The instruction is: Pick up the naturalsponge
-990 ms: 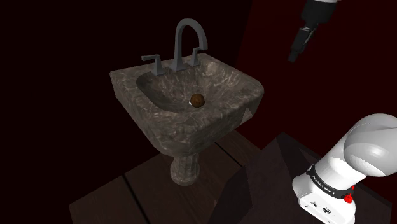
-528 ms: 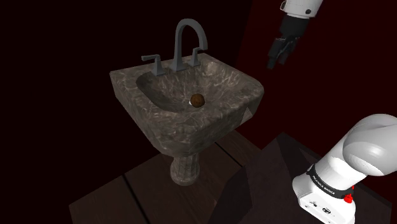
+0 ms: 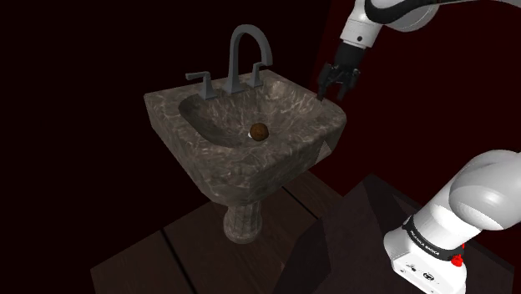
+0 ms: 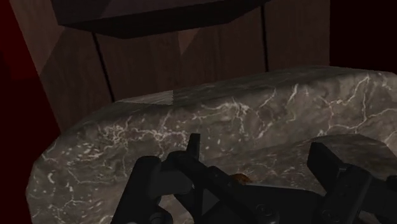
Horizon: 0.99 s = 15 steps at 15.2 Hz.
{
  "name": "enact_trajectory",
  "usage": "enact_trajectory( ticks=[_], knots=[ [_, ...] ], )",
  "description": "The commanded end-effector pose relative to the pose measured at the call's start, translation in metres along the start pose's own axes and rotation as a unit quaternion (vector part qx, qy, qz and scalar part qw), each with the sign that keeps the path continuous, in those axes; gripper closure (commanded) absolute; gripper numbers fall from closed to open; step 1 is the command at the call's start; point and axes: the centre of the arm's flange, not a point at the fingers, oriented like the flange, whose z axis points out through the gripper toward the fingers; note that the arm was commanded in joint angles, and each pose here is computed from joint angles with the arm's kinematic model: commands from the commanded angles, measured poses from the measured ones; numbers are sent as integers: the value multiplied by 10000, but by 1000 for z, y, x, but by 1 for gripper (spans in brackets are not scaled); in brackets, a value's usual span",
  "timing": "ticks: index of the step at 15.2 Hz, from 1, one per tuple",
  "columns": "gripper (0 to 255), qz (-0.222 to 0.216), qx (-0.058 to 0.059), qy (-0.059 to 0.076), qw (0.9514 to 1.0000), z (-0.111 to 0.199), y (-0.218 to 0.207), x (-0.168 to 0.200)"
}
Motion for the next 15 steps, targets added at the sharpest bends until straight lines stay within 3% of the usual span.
enact_trajectory(
  ticks=[1,4,8,11,15],
  knots=[
    [0,311,237,-8,9992,22,1,21],
    [0,750,580,-31,9955,50,4,48],
    [0,1332,1035,-61,9857,88,8,84],
    [0,1763,1372,-84,9747,118,12,110],
    [0,2330,1815,-114,9553,157,17,144]
  ],
)
